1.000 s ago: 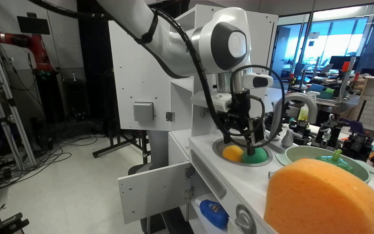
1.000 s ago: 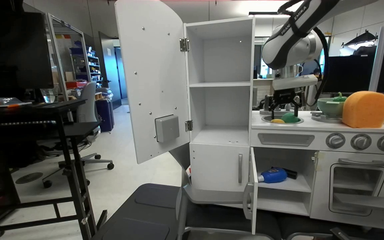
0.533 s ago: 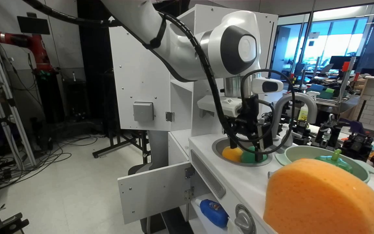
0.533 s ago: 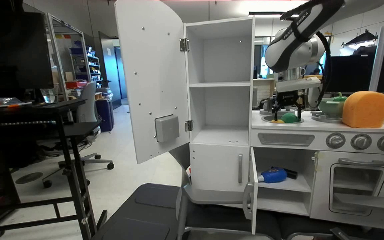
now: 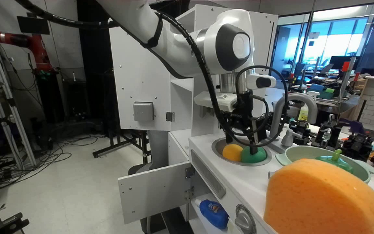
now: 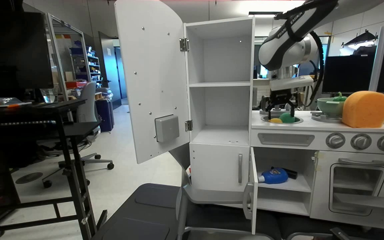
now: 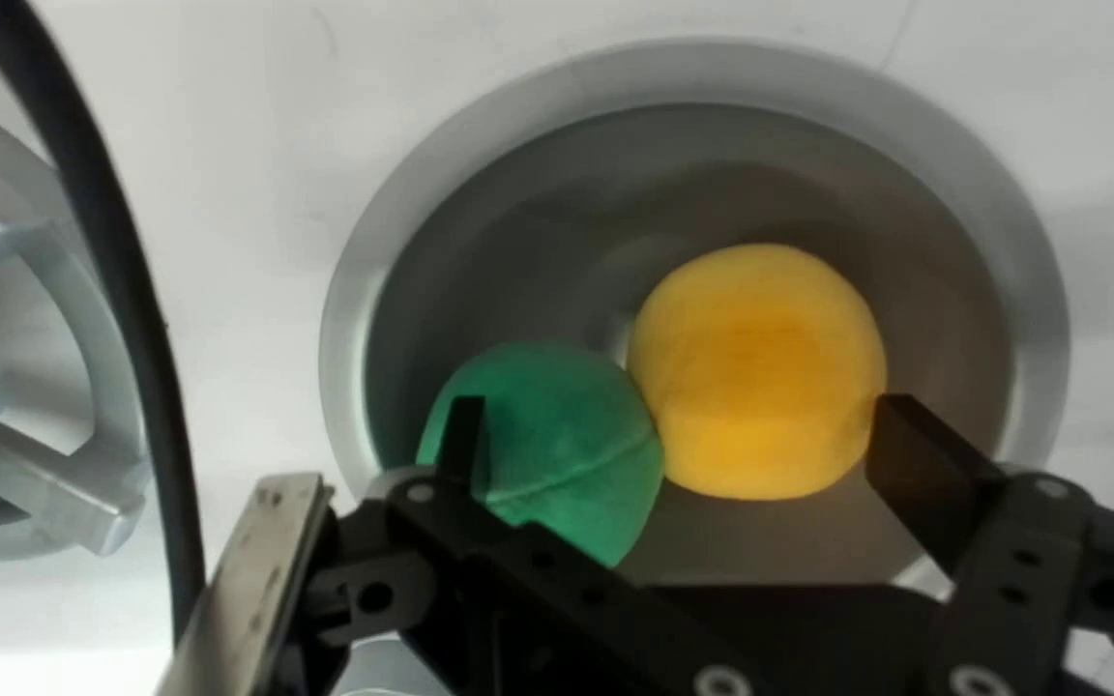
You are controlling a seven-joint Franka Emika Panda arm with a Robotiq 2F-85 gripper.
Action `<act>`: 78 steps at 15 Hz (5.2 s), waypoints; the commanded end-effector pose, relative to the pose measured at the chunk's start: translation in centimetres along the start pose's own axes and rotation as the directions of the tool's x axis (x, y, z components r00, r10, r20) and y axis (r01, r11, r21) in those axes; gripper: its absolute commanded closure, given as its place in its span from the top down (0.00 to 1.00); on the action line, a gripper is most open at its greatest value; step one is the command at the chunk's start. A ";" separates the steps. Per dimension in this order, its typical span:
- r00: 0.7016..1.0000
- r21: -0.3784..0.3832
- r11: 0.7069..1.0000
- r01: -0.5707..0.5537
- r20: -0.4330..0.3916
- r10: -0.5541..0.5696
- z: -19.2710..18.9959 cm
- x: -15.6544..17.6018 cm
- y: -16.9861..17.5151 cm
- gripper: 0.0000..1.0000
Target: Open the top cabinet at the left, then put the yellow plushie and the orange sponge in the top compartment of the top cabinet
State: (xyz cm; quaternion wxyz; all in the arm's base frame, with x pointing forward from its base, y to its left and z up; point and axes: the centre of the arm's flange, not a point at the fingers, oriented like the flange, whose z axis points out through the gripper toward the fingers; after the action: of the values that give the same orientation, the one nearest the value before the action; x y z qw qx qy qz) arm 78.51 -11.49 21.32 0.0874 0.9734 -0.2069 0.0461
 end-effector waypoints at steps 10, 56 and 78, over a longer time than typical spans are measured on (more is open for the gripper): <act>0.996 0.001 0.998 0.057 0.070 -0.057 3.0 0.4 -2.1 1.00; 0.685 0.174 0.674 0.718 -0.006 -0.728 -25.1 -14.7 7.0 0.00; 0.653 -0.270 0.746 0.609 -0.363 -0.664 -18.7 -23.4 -24.3 0.00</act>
State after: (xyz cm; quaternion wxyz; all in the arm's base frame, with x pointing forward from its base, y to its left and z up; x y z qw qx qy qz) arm 61.30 21.65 34.36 0.1687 0.9476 0.1991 0.1841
